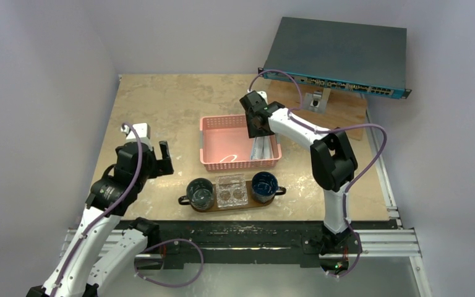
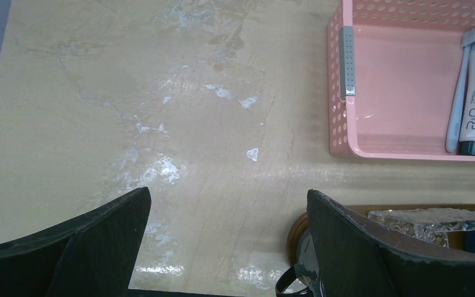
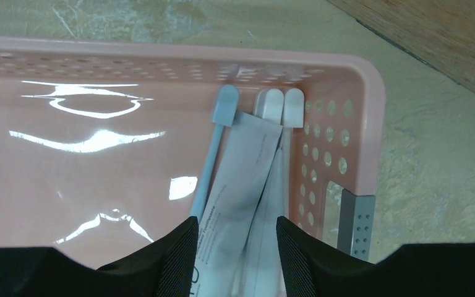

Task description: Prepare toiletry sets of a toothbrush and toothpaste on the tray

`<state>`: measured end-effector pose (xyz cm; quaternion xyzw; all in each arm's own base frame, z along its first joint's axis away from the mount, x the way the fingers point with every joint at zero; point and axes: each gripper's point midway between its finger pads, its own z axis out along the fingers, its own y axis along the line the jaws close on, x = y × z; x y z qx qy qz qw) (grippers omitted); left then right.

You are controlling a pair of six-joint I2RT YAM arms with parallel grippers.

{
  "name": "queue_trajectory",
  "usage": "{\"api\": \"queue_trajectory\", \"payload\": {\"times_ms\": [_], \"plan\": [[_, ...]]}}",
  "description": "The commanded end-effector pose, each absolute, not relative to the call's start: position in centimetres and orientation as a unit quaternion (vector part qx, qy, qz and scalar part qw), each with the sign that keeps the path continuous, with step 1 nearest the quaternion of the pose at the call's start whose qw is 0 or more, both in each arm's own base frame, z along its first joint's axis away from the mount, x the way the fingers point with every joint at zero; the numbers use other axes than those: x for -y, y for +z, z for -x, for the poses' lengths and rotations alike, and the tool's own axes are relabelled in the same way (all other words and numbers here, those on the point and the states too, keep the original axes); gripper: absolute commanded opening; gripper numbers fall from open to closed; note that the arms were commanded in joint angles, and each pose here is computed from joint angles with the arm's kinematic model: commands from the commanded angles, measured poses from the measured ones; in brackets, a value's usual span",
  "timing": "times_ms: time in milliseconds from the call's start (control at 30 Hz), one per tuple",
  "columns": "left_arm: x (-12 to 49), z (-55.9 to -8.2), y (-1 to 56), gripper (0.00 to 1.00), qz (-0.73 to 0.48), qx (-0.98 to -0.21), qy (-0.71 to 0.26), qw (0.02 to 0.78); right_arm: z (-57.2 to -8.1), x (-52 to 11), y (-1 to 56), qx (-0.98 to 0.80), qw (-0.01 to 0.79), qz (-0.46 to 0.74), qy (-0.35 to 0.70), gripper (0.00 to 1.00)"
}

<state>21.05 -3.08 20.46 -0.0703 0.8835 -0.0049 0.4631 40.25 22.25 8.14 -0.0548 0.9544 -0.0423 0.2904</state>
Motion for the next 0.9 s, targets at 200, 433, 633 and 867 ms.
{"api": "queue_trajectory", "payload": {"times_ms": [200,433,633,867], "plan": [[3.9,-21.9,20.8,0.97,0.052,-0.878,-0.018,0.475,-43.4,-21.3,9.0,-0.947,0.32,-0.003,-0.034,0.5],[3.9,-21.9,20.9,0.97,0.05,-0.878,-0.019,0.476,-43.3,-21.9,9.3,-0.948,0.317,-0.004,-0.017,0.48],[3.9,-21.9,21.0,0.97,0.05,-0.877,-0.02,0.478,-43.2,-21.7,10.5,-0.946,0.325,-0.009,-0.016,0.47],[3.9,-21.9,20.9,0.97,0.049,-0.877,-0.02,0.478,-42.8,-22.0,9.3,-0.951,0.309,-0.009,-0.011,0.46]]}}
